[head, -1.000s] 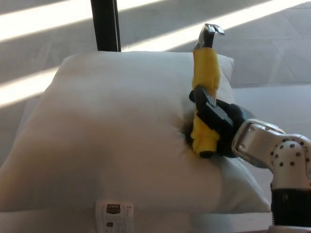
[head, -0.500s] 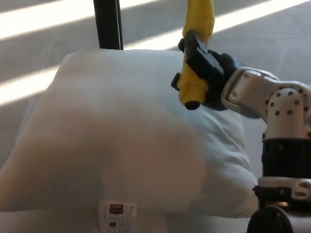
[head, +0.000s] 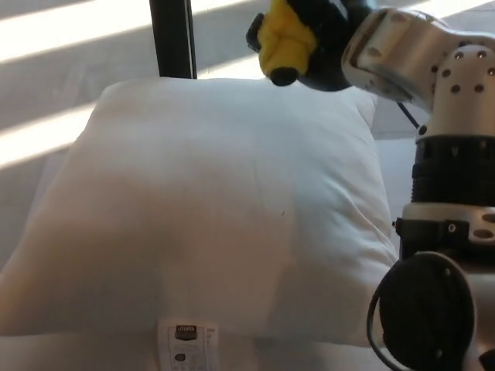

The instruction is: A hammer is kept on the right hand side and a pillow is kept on the left hand side on the desk infront of the robot and the robot uses its right hand to pick up the hammer and makes a downward swinging motion to hit the pillow

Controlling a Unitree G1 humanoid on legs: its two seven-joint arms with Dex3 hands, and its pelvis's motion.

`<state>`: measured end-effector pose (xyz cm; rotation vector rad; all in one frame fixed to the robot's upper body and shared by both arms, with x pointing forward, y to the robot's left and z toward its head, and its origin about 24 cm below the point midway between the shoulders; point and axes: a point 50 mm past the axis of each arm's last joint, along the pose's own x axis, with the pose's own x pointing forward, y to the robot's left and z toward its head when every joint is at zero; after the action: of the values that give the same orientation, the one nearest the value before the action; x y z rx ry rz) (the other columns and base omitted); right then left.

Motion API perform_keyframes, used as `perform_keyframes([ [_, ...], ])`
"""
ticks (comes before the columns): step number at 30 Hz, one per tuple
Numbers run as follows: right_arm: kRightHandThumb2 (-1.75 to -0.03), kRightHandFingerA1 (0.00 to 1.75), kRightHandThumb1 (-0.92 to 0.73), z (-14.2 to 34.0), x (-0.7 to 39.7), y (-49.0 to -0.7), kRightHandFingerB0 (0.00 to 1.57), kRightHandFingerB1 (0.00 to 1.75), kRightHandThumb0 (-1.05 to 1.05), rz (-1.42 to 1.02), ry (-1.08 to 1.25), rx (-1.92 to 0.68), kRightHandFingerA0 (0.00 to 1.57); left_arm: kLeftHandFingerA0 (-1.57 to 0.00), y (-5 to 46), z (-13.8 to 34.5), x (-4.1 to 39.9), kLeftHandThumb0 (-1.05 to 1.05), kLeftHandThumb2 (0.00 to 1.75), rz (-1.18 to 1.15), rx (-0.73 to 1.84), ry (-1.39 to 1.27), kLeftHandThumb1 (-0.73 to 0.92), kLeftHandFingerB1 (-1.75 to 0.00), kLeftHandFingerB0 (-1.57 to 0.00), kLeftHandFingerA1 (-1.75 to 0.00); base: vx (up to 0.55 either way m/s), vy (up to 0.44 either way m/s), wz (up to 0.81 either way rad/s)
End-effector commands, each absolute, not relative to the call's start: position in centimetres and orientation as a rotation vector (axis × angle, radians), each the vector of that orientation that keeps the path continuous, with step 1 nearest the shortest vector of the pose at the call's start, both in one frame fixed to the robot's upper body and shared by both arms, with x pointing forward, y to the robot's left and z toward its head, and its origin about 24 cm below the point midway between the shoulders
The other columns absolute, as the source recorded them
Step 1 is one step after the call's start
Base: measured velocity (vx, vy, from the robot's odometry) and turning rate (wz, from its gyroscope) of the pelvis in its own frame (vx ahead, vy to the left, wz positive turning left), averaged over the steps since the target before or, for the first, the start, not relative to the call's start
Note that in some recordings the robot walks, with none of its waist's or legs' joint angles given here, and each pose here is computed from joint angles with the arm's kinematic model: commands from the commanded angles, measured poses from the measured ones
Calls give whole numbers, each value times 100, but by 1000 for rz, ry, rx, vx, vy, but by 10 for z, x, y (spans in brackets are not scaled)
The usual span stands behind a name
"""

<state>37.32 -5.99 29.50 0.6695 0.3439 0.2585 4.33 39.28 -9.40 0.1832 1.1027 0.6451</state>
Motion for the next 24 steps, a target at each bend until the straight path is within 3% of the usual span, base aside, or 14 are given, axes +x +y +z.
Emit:
perform_keyframes([
  [1,-72,175,-92,306,378,-82,73,174,-48,221,316,677,101,-82,402,-86,42,-66,60,663,196,1081,63,-54,-79,-66,0,0,0],
  [3,-82,175,-86,301,382,-92,77,175,-42,192,315,648,105,-83,402,-86,42,-65,59,674,183,1073,62,-53,-77,-65,0,0,0],
  [4,-96,175,-76,298,384,-98,82,175,-39,183,312,653,107,-80,403,-86,41,-64,60,660,188,1076,65,-51,-74,-65,0,0,0],
  [5,-88,175,-82,291,388,-110,87,175,-43,135,319,637,111,-79,403,-85,41,-64,59,666,195,1074,64,-50,-72,-62,0,0,0],
  [9,-87,175,-84,286,391,-124,81,175,-39,86,320,617,107,-81,403,-86,41,-64,60,666,198,1079,64,-50,-72,-63,0,0,0],
  [12,-76,175,-92,279,394,-136,79,175,-47,64,323,617,106,-78,404,-85,40,-65,60,665,189,1077,64,-50,-71,-60,0,0,0],
  [16,-76,175,-92,271,396,-149,81,173,-47,18,331,616,107,-81,405,-85,39,-63,59,683,193,1080,64,-52,-73,-65,0,0,0],
  [19,-86,175,-88,262,396,-157,79,175,-38,-16,341,582,110,-83,405,-85,39,-64,59,680,194,1078,64,-52,-76,-65,0,0,0],
  [24,-83,175,-84,251,398,-163,76,174,-37,-41,361,566,108,-83,405,-85,39,-65,60,679,200,1076,64,-50,-74,-63,0,0,0],
])
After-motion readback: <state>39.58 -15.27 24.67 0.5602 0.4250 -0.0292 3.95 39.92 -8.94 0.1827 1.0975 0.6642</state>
